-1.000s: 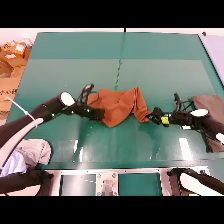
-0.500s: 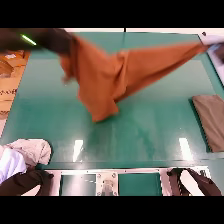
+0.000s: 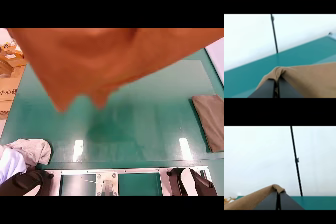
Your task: Fold the shirts.
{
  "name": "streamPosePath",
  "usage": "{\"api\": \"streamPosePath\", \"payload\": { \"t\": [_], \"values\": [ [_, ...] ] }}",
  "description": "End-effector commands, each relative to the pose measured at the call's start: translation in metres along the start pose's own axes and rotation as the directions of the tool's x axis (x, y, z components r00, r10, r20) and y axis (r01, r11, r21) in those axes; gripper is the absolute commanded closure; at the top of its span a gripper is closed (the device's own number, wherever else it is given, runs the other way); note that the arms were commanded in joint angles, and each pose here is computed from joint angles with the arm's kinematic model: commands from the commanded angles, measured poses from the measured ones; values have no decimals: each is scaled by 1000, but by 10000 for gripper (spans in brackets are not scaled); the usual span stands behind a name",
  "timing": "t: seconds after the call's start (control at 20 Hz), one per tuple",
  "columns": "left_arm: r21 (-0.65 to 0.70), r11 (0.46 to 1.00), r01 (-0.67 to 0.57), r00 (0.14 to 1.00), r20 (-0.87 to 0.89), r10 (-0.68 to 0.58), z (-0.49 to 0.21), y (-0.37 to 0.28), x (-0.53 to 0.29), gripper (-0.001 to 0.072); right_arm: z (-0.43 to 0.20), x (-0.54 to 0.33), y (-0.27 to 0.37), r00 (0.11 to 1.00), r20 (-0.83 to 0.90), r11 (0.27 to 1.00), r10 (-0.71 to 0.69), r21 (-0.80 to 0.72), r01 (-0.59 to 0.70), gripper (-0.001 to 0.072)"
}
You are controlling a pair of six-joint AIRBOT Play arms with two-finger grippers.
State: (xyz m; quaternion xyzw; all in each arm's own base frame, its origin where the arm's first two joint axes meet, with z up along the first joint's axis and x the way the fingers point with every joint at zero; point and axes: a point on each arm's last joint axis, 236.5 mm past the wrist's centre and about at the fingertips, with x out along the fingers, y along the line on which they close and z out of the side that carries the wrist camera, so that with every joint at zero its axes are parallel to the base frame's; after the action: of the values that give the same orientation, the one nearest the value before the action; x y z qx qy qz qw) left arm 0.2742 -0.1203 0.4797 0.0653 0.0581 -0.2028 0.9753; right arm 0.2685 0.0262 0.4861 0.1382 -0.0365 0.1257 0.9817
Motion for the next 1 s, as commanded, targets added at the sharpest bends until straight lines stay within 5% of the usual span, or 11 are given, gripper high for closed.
{"api": "streamPosePath", "payload": {
  "t": [0.0, 0.25, 0.5, 0.6, 0.95],
  "values": [
    [51, 993, -104, 964, -241, 113, -73, 23, 42, 682, -47, 13, -37, 995, -98, 993, -34, 108, 45, 696],
    [38, 999, -14, 800, -599, 34, -240, -11, 149, 681, -227, 28, -104, 909, -416, 925, 12, 351, 148, 696],
    [-277, 951, 138, 538, -785, -307, -408, -111, 224, 662, -384, 3, -141, 812, -584, 823, -8, 458, 337, 696],
    [-372, 921, 113, 475, -794, -379, -441, -130, 237, 189, -406, -3, -156, 797, -602, 806, -50, 447, 388, 696],
    [-493, 867, -76, 466, -786, -406, -388, -7, 199, 185, -419, 5, -174, 772, -633, 794, -59, 438, 421, 696]
  ]
}}
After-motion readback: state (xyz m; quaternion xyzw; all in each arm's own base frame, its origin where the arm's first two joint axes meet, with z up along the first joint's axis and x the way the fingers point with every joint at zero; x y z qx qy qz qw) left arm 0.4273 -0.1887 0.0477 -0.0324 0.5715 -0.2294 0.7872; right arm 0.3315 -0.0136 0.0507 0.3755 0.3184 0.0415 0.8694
